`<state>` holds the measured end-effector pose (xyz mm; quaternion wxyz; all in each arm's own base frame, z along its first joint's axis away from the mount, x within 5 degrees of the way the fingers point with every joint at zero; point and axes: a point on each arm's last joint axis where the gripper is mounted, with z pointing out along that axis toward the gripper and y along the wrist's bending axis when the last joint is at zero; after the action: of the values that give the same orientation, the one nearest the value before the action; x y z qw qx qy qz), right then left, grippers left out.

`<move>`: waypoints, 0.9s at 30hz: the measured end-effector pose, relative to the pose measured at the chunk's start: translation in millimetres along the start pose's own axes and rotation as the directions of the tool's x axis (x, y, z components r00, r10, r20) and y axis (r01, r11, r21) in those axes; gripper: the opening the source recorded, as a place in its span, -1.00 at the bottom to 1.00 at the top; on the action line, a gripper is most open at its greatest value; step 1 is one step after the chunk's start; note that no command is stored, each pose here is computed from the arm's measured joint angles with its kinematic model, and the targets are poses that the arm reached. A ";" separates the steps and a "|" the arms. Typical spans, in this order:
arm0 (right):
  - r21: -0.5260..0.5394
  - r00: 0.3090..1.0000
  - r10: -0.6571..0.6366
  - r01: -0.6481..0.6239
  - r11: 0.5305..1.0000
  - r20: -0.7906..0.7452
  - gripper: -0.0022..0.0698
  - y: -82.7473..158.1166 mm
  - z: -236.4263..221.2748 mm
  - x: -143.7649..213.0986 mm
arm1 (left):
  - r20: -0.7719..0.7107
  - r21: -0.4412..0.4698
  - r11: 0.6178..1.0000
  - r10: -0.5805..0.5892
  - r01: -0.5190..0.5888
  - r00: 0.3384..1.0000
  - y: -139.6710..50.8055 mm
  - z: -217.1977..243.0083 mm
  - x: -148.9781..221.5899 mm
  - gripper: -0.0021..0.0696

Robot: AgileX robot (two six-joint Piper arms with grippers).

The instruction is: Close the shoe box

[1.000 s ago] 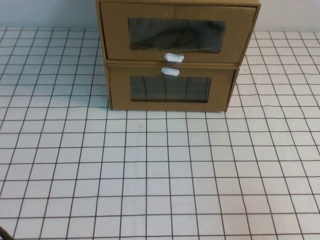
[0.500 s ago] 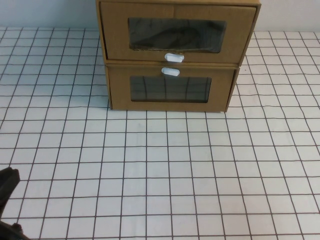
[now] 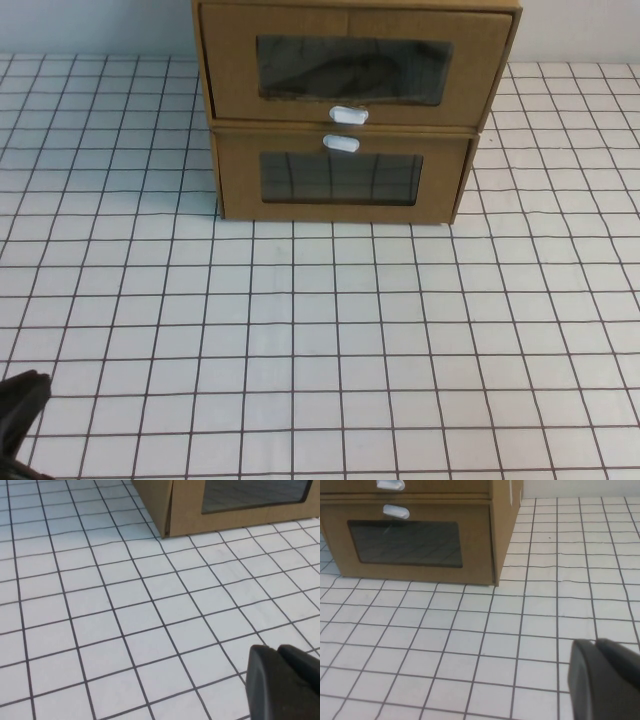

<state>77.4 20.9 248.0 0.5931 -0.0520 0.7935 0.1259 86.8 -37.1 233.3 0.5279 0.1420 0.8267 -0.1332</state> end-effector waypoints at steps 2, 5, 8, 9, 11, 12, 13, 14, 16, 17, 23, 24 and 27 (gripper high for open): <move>0.000 1.000 0.000 0.000 1.000 0.000 -0.98 0.0 0.0 0.0 | 0.007 -0.006 1.000 0.020 -0.020 1.000 0.4 -1.2 0.2 -0.95; 0.000 1.000 0.000 0.000 1.000 0.000 -0.98 0.0 0.0 0.0 | 0.056 -0.061 0.988 0.143 -0.140 0.988 3.9 -10.0 -1.4 -0.95; 0.000 1.000 0.000 0.000 1.000 0.000 -0.98 0.0 0.0 0.0 | 0.107 -0.137 0.967 0.230 -0.215 0.967 7.8 -21.7 -2.6 -0.95; 0.000 1.000 0.000 0.000 1.000 0.000 -0.98 0.0 0.0 0.0 | 0.118 -0.152 0.966 0.227 -0.208 0.967 8.6 -24.3 -2.5 -0.95; 0.000 1.000 0.000 0.000 1.000 0.000 -0.98 0.0 0.0 0.0 | 0.134 -0.186 0.965 0.212 -0.185 0.968 10.4 -30.0 -1.3 -0.95; 0.000 1.000 0.000 0.000 1.000 0.000 -0.98 0.0 0.0 0.0 | 0.138 -0.204 0.964 0.203 -0.172 0.969 11.3 -32.7 -0.3 -0.95; 0.000 1.000 0.000 0.000 1.000 0.000 -0.98 0.0 0.0 0.0 | 0.137 -0.221 0.961 0.201 -0.168 0.970 12.2 -34.7 0.8 -0.95; 0.000 1.000 0.000 0.000 1.000 0.000 -0.98 0.0 0.0 0.0 | 0.141 -0.237 0.959 0.191 -0.154 0.971 13.0 -36.5 2.7 -0.95; 0.000 1.000 0.000 0.000 1.000 0.000 -0.98 0.0 0.0 0.0 | 0.160 -0.267 0.957 0.163 -0.116 0.974 14.6 -38.2 8.4 -0.95; 0.000 1.000 0.000 0.000 1.000 0.000 -0.98 0.0 0.0 0.0 | 0.180 -0.276 0.957 0.140 -0.086 0.974 15.2 -37.8 12.8 -0.95; 0.000 1.000 0.000 0.000 1.000 0.000 -0.98 0.0 0.0 0.0 | 0.278 -0.325 0.946 0.108 -0.012 0.955 20.3 -25.6 46.2 -0.95; 0.000 1.000 0.000 0.000 1.000 0.000 -0.98 0.0 0.0 0.0 | 0.259 -0.330 0.944 0.097 -0.007 0.961 21.6 -21.5 54.3 -0.95; 0.000 1.000 0.000 0.000 1.000 0.001 -0.98 0.0 0.0 -0.1 | 0.164 -0.349 0.937 0.047 0.013 0.985 23.7 -17.4 67.6 -0.95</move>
<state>77.4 20.9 248.1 0.5933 -0.0520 0.7933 0.1261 54.0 -2.4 177.1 0.6144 0.0415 0.7879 0.0081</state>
